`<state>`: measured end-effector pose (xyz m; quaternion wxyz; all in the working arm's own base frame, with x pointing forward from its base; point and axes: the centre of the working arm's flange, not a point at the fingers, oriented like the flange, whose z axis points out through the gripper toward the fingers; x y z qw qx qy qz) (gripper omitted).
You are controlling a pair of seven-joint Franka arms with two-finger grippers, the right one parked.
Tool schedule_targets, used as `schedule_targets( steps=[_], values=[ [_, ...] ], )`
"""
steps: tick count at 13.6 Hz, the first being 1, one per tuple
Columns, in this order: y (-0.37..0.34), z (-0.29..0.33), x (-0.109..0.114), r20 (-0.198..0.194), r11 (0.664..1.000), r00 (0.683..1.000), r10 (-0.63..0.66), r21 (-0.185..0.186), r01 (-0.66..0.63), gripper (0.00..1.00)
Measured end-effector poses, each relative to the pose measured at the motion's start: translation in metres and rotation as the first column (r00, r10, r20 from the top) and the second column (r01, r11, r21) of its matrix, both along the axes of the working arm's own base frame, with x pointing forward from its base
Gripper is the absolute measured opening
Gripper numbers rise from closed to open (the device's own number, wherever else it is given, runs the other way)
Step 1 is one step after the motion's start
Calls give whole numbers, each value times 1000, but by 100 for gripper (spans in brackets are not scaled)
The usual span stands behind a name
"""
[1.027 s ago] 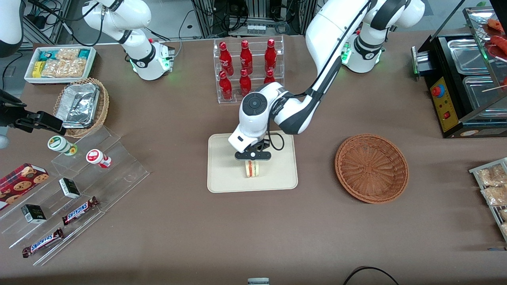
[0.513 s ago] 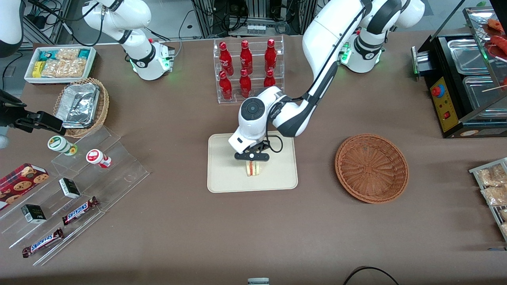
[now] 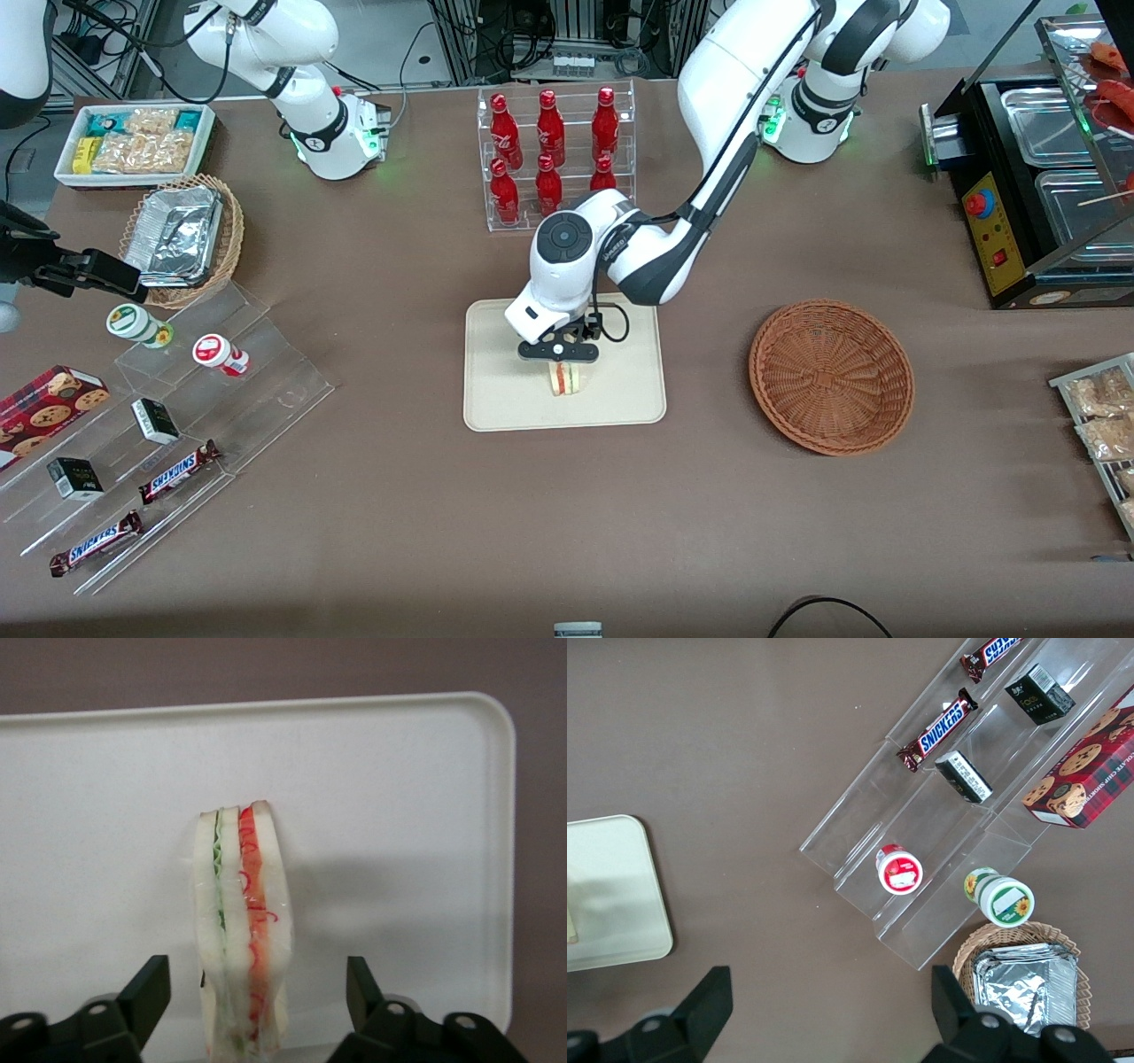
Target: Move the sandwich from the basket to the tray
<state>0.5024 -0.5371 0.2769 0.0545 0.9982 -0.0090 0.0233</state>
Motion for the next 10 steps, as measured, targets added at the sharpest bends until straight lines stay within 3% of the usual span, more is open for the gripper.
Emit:
schedule_targets(
  steps=[1,5,10],
  values=[
    [3,16,5,11,1000,1000,14,-13,-14,100],
    [38,86,29,16,995,995,99,-35,-99,100],
    [148,189,68,-24,966,966,259,29,-258,100]
  ],
)
